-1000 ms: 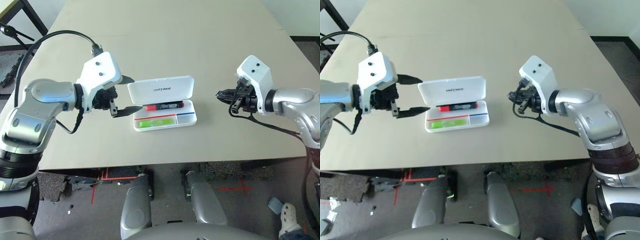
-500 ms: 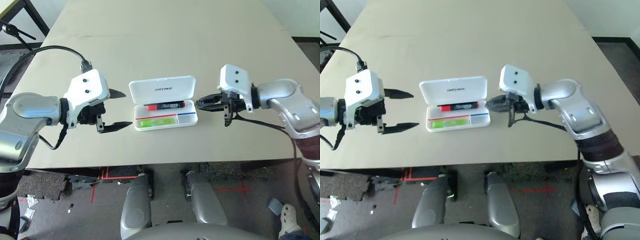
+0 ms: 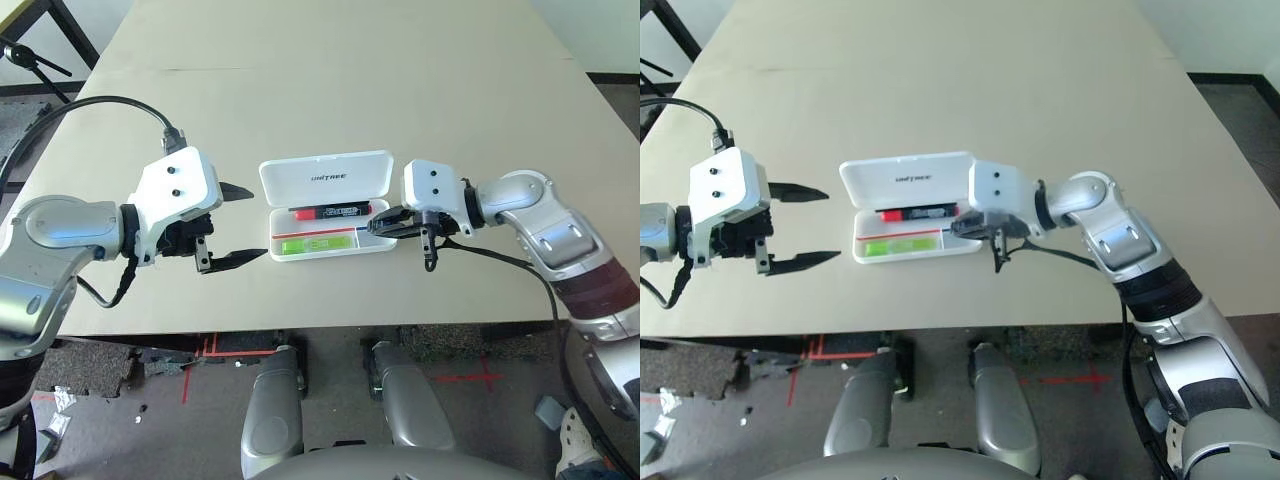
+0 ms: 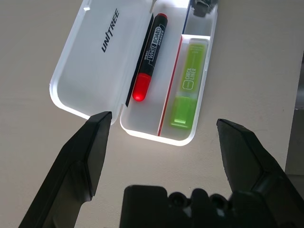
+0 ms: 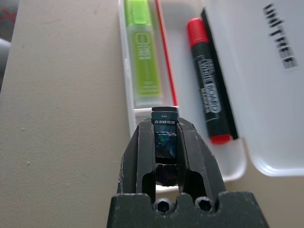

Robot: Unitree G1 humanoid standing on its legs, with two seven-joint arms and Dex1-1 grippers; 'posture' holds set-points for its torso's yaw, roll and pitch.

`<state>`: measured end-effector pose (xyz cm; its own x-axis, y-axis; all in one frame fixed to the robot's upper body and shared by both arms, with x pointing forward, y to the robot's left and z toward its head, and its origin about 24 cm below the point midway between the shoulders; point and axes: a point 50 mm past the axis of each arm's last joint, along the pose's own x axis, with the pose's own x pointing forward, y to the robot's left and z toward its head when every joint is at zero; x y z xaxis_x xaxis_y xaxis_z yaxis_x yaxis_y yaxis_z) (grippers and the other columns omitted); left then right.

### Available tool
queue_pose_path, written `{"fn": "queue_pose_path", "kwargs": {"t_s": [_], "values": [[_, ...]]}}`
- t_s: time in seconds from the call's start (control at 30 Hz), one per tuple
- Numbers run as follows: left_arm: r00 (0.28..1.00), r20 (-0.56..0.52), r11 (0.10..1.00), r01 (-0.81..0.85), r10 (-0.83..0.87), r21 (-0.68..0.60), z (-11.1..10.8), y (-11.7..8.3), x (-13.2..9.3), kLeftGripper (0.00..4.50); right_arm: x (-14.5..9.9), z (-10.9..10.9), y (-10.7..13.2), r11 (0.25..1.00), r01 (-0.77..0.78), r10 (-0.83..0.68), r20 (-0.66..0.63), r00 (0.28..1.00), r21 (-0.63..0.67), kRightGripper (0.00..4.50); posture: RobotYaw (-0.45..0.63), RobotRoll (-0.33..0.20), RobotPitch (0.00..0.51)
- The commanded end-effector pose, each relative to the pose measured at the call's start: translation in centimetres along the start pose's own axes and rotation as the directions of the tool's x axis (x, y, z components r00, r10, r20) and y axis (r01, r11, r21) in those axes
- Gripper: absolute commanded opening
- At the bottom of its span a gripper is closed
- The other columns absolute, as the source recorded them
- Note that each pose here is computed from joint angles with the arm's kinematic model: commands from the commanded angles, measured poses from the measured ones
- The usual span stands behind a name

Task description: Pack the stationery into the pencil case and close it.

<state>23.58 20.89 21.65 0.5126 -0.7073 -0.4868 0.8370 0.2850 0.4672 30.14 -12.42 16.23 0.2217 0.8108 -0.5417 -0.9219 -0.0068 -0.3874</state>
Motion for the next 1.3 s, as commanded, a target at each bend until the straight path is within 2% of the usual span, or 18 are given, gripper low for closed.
{"fn": "queue_pose_path", "kwargs": {"t_s": [0.03,0.13,0.23,0.3,0.33,0.5,0.53,0.73,0.9,1.1,1.2,1.3], "values": [[1.0,-0.012,1.0,0.004,-0.004,0.0,0.0,-0.2,-0.1,4.5,0.7,-0.5,0.6,1.0,-0.029,0.029,-0.01,1.0,0.0,0.33,0.07,0.0,0.224],[1.0,-0.014,1.0,0.003,-0.002,0.001,-0.1,-0.3,0.0,4.5,0.9,-0.7,0.7,0.999,-0.027,0.026,-0.024,0.999,-0.017,0.33,0.06,0.0,0.224],[1.0,-0.015,1.0,0.001,-0.001,0.0,-0.1,-0.3,0.0,4.5,0.8,-0.7,0.4,1.0,-0.002,0.001,-0.02,1.0,-0.028,1.29,0.06,0.0,0.224],[1.0,-0.016,1.0,-0.001,0.001,-0.001,-0.2,-0.2,-0.1,4.5,0.6,-0.7,0.2,1.0,0.018,-0.018,-0.01,1.0,-0.022,2.09,0.06,0.0,0.224],[1.0,-0.019,1.0,-0.005,0.005,-0.004,-0.2,-0.2,-0.1,4.5,0.4,-0.6,0.0,1.0,0.025,-0.025,-0.003,1.0,-0.011,2.31,0.06,0.0,0.224],[0.998,-0.054,0.999,-0.035,0.034,-0.018,-0.9,0.3,-0.5,4.5,-2.2,-0.7,-1.1,0.99,0.064,-0.07,0.036,0.997,0.129,4.29,0.06,0.0,0.226],[0.997,-0.061,0.999,-0.038,0.037,-0.02,-1.1,0.4,-0.6,4.5,-2.9,-0.8,-1.3,0.985,0.069,-0.076,0.036,0.996,0.156,4.49,0.05,0.0,0.227],[0.995,-0.089,0.998,-0.053,0.05,-0.035,-2.1,0.9,-0.9,4.5,-7.7,-2.4,-0.8,0.938,0.008,-0.026,0.048,0.999,0.346,4.49,0.04,0.0,0.228],[0.993,-0.097,0.997,-0.067,0.062,-0.043,-2.6,1.3,-1.0,4.5,-10.9,-3.1,0.0,0.898,-0.004,-0.042,0.094,0.995,0.439,4.49,0.03,0.0,0.225],[0.992,-0.109,0.994,-0.076,0.068,-0.076,-3.4,1.8,-0.9,4.5,-12.5,-3.5,0.6,0.876,0.02,-0.087,0.117,0.989,0.481,4.49,0.01,0.0,0.221],[0.989,-0.129,0.989,-0.086,0.07,-0.122,-4.5,1.9,-0.6,3.86,-12.0,-3.7,0.8,0.874,0.025,-0.098,0.125,0.987,0.485,4.5,0.0,0.0,0.22],[0.978,-0.188,0.987,-0.109,0.086,-0.117,-5.6,2.3,-0.5,2.71,-11.6,-3.6,1.0,0.872,0.015,-0.096,0.14,0.986,0.49,4.5,0.0,0.0,0.221]]}}
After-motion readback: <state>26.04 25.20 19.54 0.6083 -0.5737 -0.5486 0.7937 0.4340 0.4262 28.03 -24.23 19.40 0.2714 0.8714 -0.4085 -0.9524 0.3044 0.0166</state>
